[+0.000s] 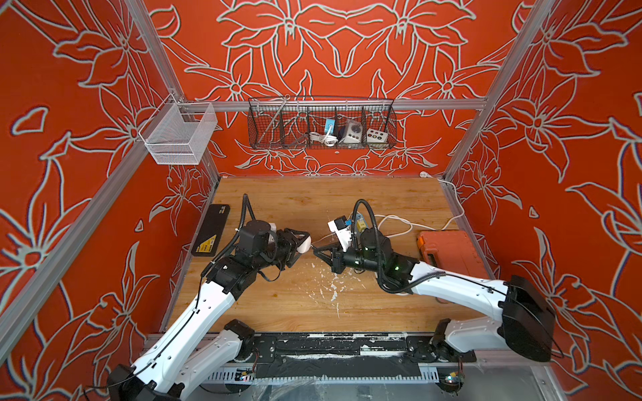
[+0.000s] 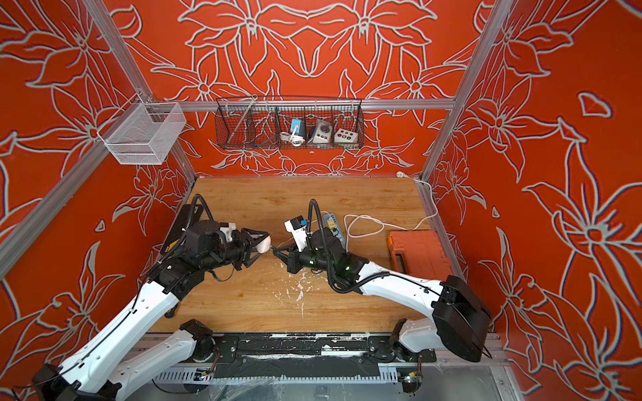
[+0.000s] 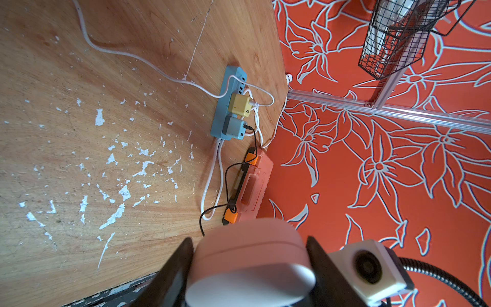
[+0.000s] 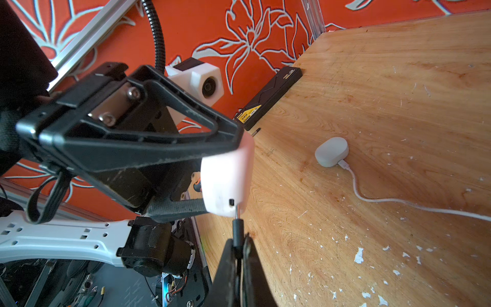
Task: Charge the bluetooth headset
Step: Insert the charging cable into the bluetooth headset.
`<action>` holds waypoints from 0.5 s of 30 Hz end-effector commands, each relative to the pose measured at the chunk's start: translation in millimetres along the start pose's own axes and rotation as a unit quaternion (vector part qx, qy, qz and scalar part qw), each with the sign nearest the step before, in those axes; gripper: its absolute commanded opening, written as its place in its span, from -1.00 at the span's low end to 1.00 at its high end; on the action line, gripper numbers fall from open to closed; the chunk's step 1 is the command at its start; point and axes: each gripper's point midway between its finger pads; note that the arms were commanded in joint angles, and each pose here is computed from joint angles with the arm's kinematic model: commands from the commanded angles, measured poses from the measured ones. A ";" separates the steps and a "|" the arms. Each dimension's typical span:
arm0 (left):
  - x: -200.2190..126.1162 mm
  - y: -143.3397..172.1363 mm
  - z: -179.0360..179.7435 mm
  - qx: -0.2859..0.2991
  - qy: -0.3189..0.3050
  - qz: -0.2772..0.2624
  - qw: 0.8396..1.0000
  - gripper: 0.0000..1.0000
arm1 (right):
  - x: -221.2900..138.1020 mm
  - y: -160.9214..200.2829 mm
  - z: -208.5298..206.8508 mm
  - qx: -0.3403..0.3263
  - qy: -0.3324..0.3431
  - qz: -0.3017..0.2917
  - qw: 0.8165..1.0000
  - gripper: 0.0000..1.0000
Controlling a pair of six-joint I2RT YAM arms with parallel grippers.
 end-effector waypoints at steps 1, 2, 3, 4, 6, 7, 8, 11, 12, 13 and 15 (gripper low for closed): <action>0.8 0.5 -3.8 0.006 0.011 0.002 1.000 -0.06 | -4.2 -7.6 11.8 -0.005 -0.019 -0.017 1.000 -1.00; 1.1 0.4 -2.4 0.007 0.008 0.002 1.000 -0.06 | -4.2 -8.3 12.6 -0.005 -0.020 -0.018 1.000 -1.00; 0.9 0.1 -0.9 0.006 0.005 0.001 1.000 -0.06 | -4.2 -9.3 13.9 -0.006 -0.022 -0.019 1.000 -1.00; 1.0 -0.1 0.8 0.006 0.003 0.000 1.000 -0.06 | -4.5 -9.6 14.6 -0.006 -0.023 -0.018 1.000 -1.00; 0.6 -0.7 2.3 0.005 0.002 -0.003 1.000 -0.06 | -5.0 -9.9 14.0 -0.006 -0.021 -0.019 1.000 -1.00; 0.3 -0.5 1.9 0.006 0.004 -0.003 1.000 -0.06 | -5.3 -9.4 13.7 -0.007 -0.020 -0.018 1.000 -1.00; 0.5 -0.2 1.3 0.007 0.004 -0.002 1.000 -0.06 | -5.1 -8.8 12.7 -0.006 -0.019 -0.018 1.000 -1.00; 0.5 -0.7 1.5 0.009 0.001 -0.003 1.000 -0.06 | -5.2 -7.3 12.5 -0.004 -0.020 -0.017 1.000 -1.00; 0.0 -0.8 2.1 0.008 0.001 -0.004 1.000 -0.06 | -5.6 -7.0 11.6 -0.002 -0.018 -0.017 1.000 -1.00; 0.2 -1.1 2.2 0.007 0.002 -0.005 1.000 -0.06 | -6.3 -6.5 10.5 -0.003 -0.015 -0.017 1.000 -1.00; 0.0 -0.8 0.6 0.008 0.004 -0.003 1.000 -0.06 | -7.1 -6.8 11.3 -0.004 -0.015 -0.018 1.000 -1.00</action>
Point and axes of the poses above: each gripper's point midway between its finger pads, its own x axis out along the fingers, its own z axis along the line the jaws close on, y = z × x, and after that the axes turned 2 degrees about x, right-handed
